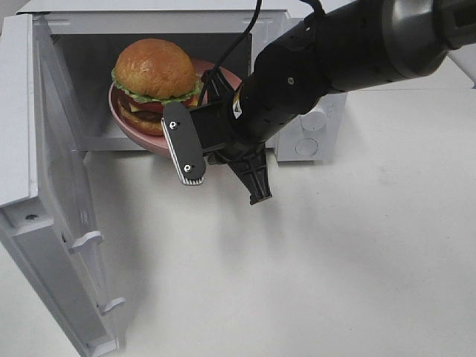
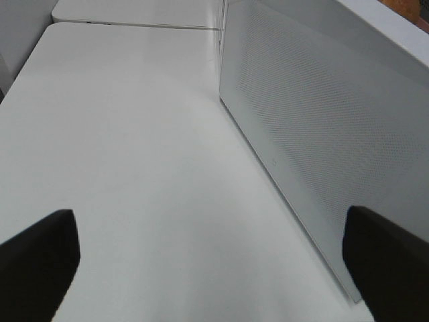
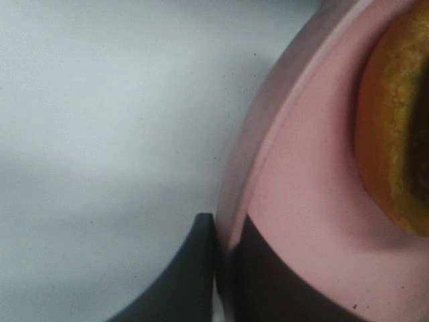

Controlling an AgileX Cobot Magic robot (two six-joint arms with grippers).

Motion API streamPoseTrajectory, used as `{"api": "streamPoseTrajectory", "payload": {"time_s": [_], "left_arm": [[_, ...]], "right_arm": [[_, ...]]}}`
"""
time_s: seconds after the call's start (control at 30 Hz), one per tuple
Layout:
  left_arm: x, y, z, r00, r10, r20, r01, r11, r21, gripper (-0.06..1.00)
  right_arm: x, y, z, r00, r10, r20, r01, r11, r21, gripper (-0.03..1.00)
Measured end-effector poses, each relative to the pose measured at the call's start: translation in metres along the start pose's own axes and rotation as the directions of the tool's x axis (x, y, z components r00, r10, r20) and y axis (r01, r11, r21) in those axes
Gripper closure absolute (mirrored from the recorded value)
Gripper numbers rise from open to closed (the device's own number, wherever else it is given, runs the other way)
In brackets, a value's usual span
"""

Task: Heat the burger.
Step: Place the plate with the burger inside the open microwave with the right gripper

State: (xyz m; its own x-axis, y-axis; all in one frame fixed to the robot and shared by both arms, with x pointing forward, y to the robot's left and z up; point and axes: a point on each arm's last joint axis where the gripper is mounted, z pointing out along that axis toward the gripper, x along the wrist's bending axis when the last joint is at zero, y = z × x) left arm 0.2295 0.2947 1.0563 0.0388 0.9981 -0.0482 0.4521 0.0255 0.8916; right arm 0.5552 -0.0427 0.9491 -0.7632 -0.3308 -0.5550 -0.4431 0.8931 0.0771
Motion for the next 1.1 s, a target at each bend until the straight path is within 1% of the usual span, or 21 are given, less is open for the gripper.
{"api": "streamPoseTrajectory", "payload": {"time_s": [0.5,0.67,0.97,1.1], "left_arm": [[0.000,0.000,0.000,1.000,0.000,0.000,0.000,1.000,0.000,-0.04],[0.000,0.000,0.000,1.000,0.000,0.000,0.000,1.000,0.000,-0.04],[0.000,0.000,0.000,1.000,0.000,0.000,0.000,1.000,0.000,-0.04],[0.000,0.000,0.000,1.000,0.000,0.000,0.000,1.000,0.000,-0.04]], "right_arm": [[-0.017,0.004,0.022,0.999,0.041,-0.022,-0.040,0.999,0.023,0.92],[-0.024,0.005,0.032,0.997,0.064,-0.045,-0.062,0.997,0.048,0.92],[-0.040,0.008,0.043,0.994,0.103,-0.039,-0.100,0.993,0.067,0.92],[-0.043,0.008,0.046,0.993,0.113,-0.036,-0.110,0.991,0.071,0.92]]}}
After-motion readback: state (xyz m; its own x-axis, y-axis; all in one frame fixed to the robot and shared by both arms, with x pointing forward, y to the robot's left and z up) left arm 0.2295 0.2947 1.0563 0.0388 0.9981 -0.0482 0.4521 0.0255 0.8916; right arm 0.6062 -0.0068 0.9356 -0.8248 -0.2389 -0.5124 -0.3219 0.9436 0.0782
